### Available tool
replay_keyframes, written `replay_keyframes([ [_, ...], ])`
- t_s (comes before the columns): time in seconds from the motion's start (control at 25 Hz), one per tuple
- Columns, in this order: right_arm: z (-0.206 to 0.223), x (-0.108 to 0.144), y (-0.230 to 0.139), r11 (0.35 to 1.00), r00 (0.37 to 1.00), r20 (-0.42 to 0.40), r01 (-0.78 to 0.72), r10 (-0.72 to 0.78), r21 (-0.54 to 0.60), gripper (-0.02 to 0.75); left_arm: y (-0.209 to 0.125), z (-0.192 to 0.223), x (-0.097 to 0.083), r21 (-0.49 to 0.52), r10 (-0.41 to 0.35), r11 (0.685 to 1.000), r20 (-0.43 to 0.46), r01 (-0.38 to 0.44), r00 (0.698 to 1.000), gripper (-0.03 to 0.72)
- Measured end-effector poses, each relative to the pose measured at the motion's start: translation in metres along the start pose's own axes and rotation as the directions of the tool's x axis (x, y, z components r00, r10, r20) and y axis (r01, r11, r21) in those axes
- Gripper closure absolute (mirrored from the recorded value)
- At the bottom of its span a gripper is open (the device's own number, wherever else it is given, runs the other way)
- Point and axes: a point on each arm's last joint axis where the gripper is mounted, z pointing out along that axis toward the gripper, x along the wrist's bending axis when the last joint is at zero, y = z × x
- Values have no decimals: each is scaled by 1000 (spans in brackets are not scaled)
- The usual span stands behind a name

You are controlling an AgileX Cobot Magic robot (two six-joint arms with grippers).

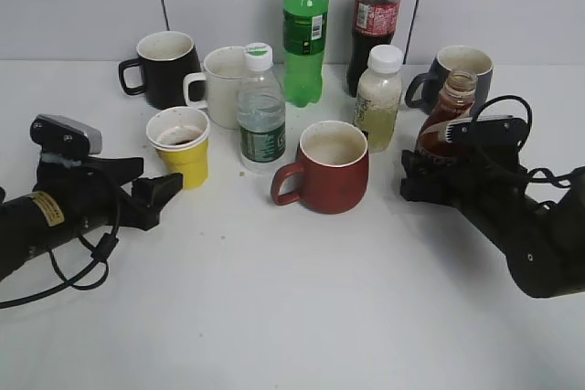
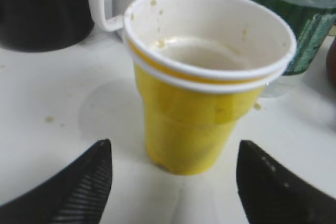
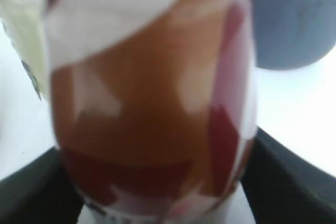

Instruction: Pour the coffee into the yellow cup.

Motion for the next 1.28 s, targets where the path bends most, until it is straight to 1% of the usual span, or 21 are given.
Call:
replay_keyframes([
  [0.2, -14, -2, 5, 1000, 1000, 5, 0, -1, 28, 118, -3, -2, -2, 48, 16, 999, 21, -17, 1000, 129],
  [0.24, -18, -3, 4, 999, 1000, 6, 1, -1, 39, 118, -4, -2, -3, 78, 26, 997, 29, -28, 999, 129],
  [0.28, -22, -3, 4, 999, 1000, 6, 3, -3, 51, 118, -4, -2, -3, 87, 29, 996, 31, -32, 999, 129],
  [0.32, -25, -4, 4, 998, 1000, 7, 4, -4, 61, 118, -3, -4, -3, 131, 44, 990, 29, -48, 999, 129],
  [0.44, -34, -5, 3, 993, 1000, 7, 4, -5, 114, 121, 3, -9, -2, 200, 65, 978, 3, -64, 998, 129],
  [0.52, -38, -5, 4, 985, 1000, 5, 0, -1, 174, 127, 14, -14, 0, 216, 56, 975, -31, -48, 998, 129],
  [0.56, -40, -5, 5, 978, 1000, 3, -3, 3, 209, 131, 14, -14, 0, 216, 56, 975, -31, -48, 998, 129],
  [0.6, -42, -4, 8, 970, 1000, 0, -7, 7, 241, 135, 23, -20, 1, 242, 16, 970, -80, 4, 997, 129],
  [0.76, -56, -3, 25, 931, 1000, -13, -21, 27, 363, 141, 44, -33, -2, 269, -22, 961, -162, 66, 987, 129],
  [0.8, -60, -3, 30, 921, 999, -17, -23, 32, 390, 141, 54, -42, -5, 282, -57, 952, -220, 120, 974, 129],
  [0.84, -64, -2, 36, 905, 999, -22, -25, 38, 424, 142, 54, -42, -5, 282, -57, 952, -220, 120, 974, 129],
  [0.88, -70, -2, 42, 888, 999, -28, -27, 45, 459, 142, 62, -51, -9, 304, -103, 933, -280, 190, 954, 129],
  [0.92, -75, -1, 47, 866, 998, -34, -27, 51, 499, 142, 67, -57, -11, 305, -122, 928, -300, 216, 946, 129],
  [0.96, -79, 0, 56, 856, 998, -40, -28, 57, 516, 144, 62, -59, -10, 355, -135, 899, -333, 257, 933, 129],
  [1.0, -85, 0, 64, 837, 997, -48, -27, 64, 547, 144, 76, -68, -18, 348, -133, 904, -327, 250, 936, 129],
  [1.04, -91, 1, 73, 818, 996, -56, -25, 70, 575, 144, 82, -73, -22, 355, -136, 898, -333, 258, 933, 129],
  [1.08, -96, 2, 82, 806, 995, -68, -17, 70, 592, 144, 91, -83, -28, 389, -134, 881, -343, 270, 930, 129],
  [1.12, -103, 2, 92, 789, 994, -76, -13, 76, 614, 144, 103, -94, -35, 413, -122, 871, -345, 267, 931, 129],
  [1.2, -118, 3, 111, 761, 992, -93, -4, 84, 649, 144, 117, -109, -42, 422, -115, 867, -346, 264, 931, 129],
  [1.24, -126, 3, 122, 764, 991, -101, -1, 87, 646, 144, 129, -126, -47, 440, -108, 857, -356, 269, 928, 129],
  [1.28, -135, 3, 132, 759, 990, -110, 3, 90, 651, 144, 132, -129, -48, 433, -109, 861, -355, 267, 928, 129],
])
